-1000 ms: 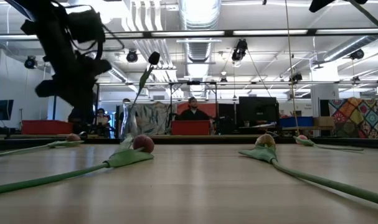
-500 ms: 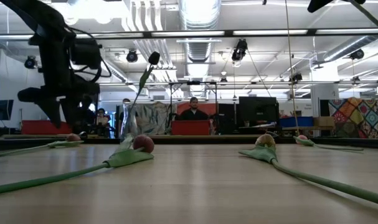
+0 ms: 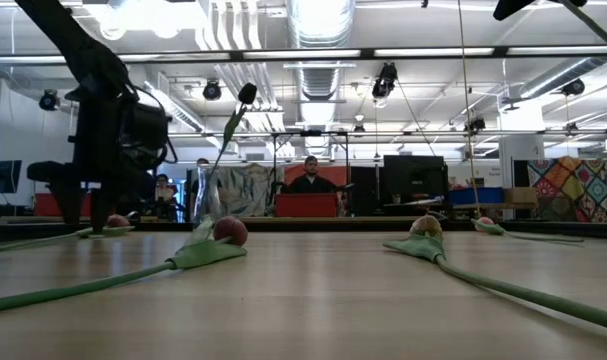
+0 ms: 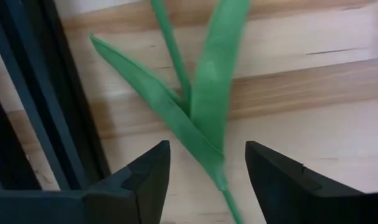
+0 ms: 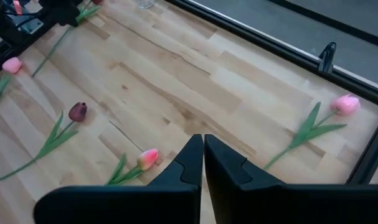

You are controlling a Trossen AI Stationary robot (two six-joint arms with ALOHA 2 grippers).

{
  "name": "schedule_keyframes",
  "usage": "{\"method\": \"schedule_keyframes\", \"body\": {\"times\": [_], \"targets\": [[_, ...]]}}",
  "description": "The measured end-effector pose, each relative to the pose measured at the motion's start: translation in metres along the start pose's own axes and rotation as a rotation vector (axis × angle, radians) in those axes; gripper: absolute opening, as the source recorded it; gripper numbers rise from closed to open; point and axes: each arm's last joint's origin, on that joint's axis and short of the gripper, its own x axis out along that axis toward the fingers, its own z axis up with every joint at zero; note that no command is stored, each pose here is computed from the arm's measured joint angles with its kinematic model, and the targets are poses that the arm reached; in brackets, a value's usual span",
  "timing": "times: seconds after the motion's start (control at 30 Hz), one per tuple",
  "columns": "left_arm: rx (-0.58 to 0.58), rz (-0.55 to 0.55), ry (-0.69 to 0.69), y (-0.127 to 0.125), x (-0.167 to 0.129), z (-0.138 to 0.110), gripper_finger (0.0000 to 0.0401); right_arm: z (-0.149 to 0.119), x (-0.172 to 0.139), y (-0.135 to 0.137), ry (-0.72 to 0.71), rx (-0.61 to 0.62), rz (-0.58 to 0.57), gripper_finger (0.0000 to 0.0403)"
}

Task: Sort flowers into vase by color
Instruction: Put the top red flower into the transparent flower vase

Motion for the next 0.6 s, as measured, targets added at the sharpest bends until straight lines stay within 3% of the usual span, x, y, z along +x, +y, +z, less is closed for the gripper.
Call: {"method": "schedule_keyframes", "body": {"times": [0.27,0.6], "targets": [[0.091,0.001,0.032,-0.002,0.009,0.005,0.0141,0.000,0.000,0.000,-0.006,-0.002,-0.004,0.0009],[0.122,-0.150,-0.044,-0.003,-0.007,0.003,0.0020,0.000,0.000,-0.001,-0.013,-0.011,-0.012,0.0009]]}}
